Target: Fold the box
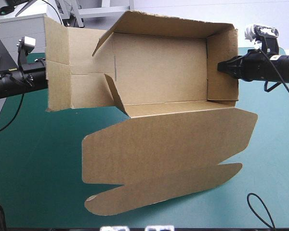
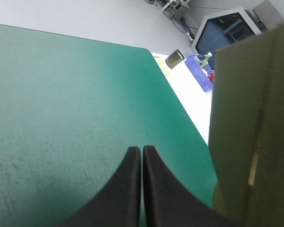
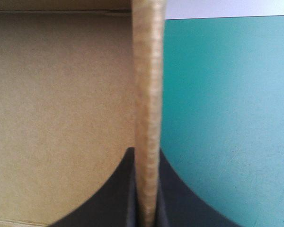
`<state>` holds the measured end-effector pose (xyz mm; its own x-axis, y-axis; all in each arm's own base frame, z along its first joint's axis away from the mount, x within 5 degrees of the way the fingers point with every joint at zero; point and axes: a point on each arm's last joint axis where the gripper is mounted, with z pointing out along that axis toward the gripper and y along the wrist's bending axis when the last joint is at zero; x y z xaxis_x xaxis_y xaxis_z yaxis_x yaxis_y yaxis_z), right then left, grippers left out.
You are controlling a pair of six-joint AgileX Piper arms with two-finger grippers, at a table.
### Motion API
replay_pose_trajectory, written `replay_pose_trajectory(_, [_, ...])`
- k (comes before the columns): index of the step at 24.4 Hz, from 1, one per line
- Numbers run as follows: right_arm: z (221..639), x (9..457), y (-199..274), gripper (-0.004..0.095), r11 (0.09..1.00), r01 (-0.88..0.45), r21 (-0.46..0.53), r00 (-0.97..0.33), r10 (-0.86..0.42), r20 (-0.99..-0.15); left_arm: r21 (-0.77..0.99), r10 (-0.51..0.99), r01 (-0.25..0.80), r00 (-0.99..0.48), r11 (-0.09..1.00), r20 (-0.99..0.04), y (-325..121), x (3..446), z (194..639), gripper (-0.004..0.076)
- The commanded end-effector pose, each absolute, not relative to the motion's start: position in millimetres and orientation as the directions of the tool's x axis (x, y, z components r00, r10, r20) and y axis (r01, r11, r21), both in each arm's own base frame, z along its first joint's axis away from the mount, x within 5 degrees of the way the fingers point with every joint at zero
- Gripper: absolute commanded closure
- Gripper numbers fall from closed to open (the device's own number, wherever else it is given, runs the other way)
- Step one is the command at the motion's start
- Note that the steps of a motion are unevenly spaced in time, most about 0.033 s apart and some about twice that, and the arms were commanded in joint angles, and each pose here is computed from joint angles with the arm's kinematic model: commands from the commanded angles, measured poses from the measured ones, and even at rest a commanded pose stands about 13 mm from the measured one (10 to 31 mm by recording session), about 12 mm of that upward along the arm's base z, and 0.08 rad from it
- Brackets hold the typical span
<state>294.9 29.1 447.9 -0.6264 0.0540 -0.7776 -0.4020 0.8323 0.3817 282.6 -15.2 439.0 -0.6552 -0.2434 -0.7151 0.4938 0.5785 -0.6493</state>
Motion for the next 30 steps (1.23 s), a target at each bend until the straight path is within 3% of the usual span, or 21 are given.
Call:
replay_pose_trajectory(1, [467, 291, 38, 0.0921, 0.819, -0.410, 0.401, -0.559, 0.123, -0.820, -0.622, -0.226, 0.603, -0.602, 0.500, -0.766, -29, 252, 470, 0.0731])
replay_pose_trajectory(14, [462, 305, 77, 0.0921, 0.800, -0.463, 0.381, -0.513, 0.108, -0.851, -0.515, -0.197, 0.679, -0.492, 0.523, -0.848, -41, 201, 500, 0.0731])
replay_pose_trajectory(28, [460, 311, 124, 0.0919, 0.759, -0.533, 0.375, -0.451, 0.121, -0.884, -0.468, -0.135, 0.651, -0.493, 0.598, -0.859, -38, 198, 495, 0.0729])
replay_pose_trajectory(30, [458, 311, 137, 0.0919, 0.762, -0.543, 0.353, -0.436, 0.103, -0.894, -0.462, -0.125, 0.642, -0.498, 0.612, -0.858, -38, 199, 493, 0.0665])
